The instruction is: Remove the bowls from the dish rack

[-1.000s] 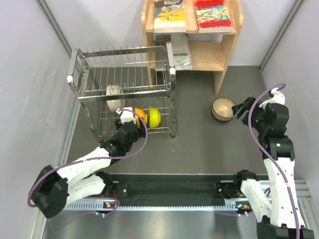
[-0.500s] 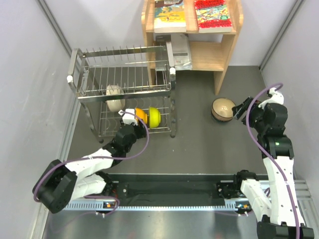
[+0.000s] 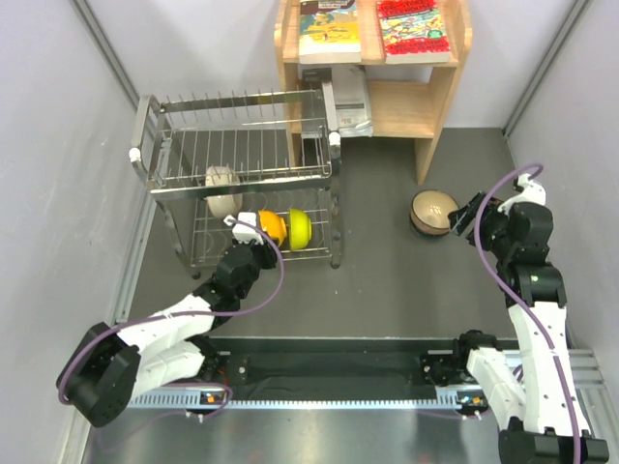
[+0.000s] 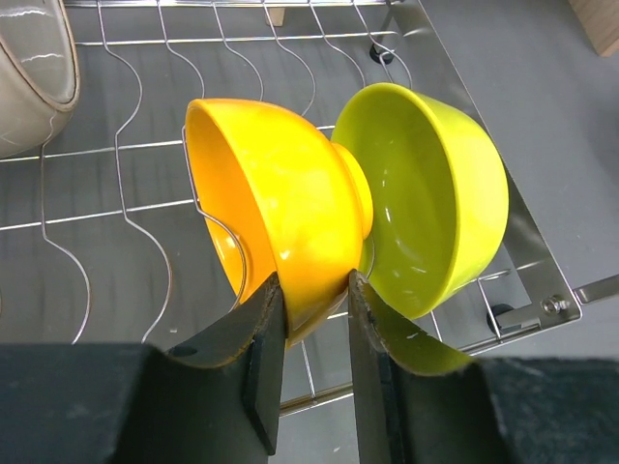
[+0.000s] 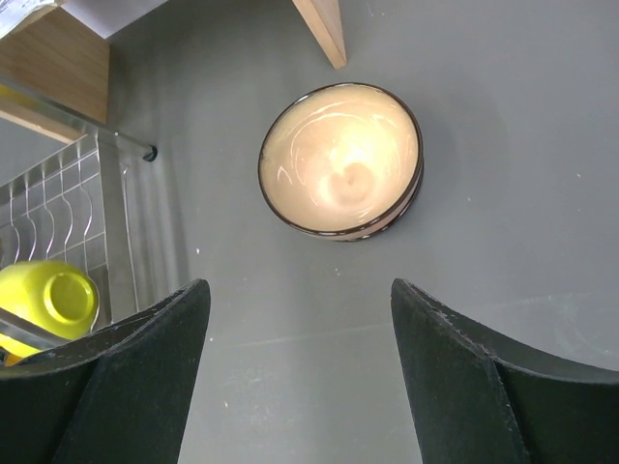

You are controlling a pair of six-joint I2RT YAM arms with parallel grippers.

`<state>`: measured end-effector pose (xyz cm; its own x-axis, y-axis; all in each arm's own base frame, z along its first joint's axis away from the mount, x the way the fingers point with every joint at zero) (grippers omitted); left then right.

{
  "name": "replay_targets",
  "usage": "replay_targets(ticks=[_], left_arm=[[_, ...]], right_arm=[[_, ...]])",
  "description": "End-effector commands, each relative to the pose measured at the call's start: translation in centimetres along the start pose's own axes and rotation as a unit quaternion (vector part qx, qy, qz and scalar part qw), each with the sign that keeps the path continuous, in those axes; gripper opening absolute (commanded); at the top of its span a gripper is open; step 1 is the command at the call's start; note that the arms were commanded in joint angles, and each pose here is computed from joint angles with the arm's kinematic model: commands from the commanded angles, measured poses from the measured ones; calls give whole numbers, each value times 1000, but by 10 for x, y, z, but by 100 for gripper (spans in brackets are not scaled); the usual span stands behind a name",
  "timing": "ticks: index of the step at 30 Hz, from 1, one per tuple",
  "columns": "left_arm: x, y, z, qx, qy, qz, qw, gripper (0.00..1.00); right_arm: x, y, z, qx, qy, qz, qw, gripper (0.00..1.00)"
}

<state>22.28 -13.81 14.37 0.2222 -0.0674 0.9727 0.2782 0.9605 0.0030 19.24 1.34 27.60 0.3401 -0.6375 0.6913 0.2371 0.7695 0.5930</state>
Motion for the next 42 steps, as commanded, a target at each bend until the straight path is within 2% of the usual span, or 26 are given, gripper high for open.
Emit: replay_targets(ticks=[1, 7, 17, 19, 31, 37, 42], left_arm=[[14, 2, 1, 7, -34, 6, 999, 15], [18, 5, 2, 19, -55, 14, 998, 12], [41, 4, -8, 27, -92, 10, 995, 12], [48, 5, -7, 29, -116, 19, 993, 11], [57, 11, 2, 46, -146, 71, 986, 12], [67, 11, 4, 40, -152, 60, 986, 12], [73, 8, 4, 29, -136, 39, 990, 12]], right_arm=[[7, 5, 3, 17, -24, 8, 1000, 75], [6, 4, 2, 14, -24, 9, 1000, 75], [8, 6, 0, 14, -20, 9, 1000, 75], [8, 5, 0, 14, -21, 10, 1000, 75], [5, 2, -1, 10, -19, 9, 1000, 75], [2, 1, -3, 11, -15, 7, 1000, 75], [1, 0, -4, 9, -13, 7, 1000, 75]])
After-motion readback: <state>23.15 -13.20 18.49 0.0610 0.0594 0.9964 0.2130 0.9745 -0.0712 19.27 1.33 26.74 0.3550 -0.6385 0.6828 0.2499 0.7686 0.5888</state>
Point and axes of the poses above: each gripper's point midway between its finger pads, its own z axis back along the fingers, its own y axis along the line the jaws close on, x = y × z, the point moved 8 cm from there along z, back along the fingers, and after that the axes turned 14 degrees about -z, right-handed, at the moved point
